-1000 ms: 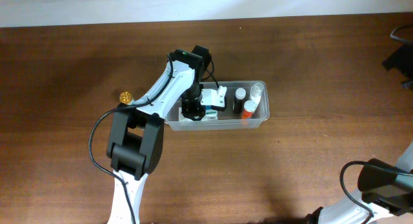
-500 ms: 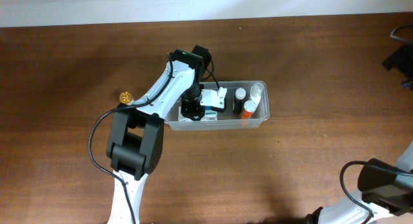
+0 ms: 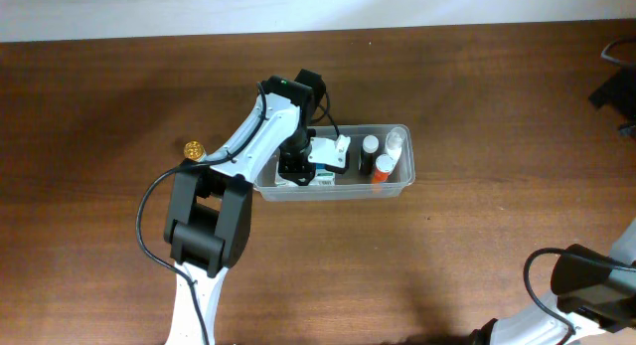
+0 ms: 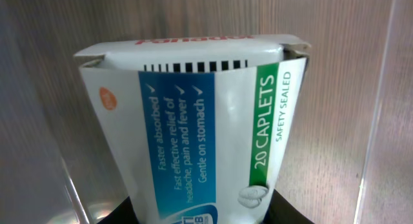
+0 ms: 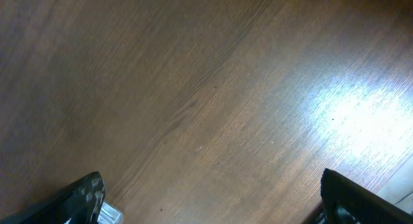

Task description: Pack container

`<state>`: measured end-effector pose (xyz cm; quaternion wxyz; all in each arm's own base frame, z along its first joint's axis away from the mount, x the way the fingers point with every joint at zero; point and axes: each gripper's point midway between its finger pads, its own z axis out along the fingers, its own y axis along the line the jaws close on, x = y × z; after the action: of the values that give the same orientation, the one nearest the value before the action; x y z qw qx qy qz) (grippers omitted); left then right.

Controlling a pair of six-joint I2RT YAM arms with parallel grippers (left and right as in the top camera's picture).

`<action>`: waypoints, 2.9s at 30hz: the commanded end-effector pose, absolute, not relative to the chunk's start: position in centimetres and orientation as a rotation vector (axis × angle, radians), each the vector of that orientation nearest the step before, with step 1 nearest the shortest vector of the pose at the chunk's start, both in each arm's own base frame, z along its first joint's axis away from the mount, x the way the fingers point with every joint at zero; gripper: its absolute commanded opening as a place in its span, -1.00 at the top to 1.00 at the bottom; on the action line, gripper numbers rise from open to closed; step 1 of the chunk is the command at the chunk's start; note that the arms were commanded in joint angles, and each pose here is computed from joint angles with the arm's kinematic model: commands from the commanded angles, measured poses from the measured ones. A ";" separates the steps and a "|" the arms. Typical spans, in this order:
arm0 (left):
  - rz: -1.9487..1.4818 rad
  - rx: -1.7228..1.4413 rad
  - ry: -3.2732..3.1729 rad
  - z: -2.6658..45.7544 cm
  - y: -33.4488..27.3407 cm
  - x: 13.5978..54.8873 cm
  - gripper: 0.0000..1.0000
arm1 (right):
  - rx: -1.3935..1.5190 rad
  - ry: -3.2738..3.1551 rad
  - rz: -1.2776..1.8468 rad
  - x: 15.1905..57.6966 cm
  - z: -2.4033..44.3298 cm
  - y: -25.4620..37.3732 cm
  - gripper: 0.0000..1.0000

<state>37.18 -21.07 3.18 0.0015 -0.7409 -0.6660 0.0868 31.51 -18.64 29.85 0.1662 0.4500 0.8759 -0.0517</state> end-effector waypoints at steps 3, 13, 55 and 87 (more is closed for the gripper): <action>0.338 -2.337 -2.056 2.2 -21.4 36.8 0.20 | 1.285 2.491 -0.165 31.1 30.0 -18.8 -0.97; 0.355 -2.307 -2.037 0.7 -21.3 36.5 0.19 | 1.285 2.492 -0.165 31.1 30.0 -18.8 -0.96; 0.305 -2.354 -2.089 5.8 -22.2 38.6 -0.43 | 1.285 2.491 -0.165 31.1 30.0 -18.8 -0.97; 0.333 -0.096 -3.839 40.4 -1.5 37.6 -0.99 | 1.285 2.491 -0.165 31.1 30.0 -18.8 -0.97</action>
<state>39.49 -1.22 39.54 -0.3515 -0.0927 -0.9314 -0.0174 31.50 -18.63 29.84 0.1660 0.4499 0.8760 -0.0517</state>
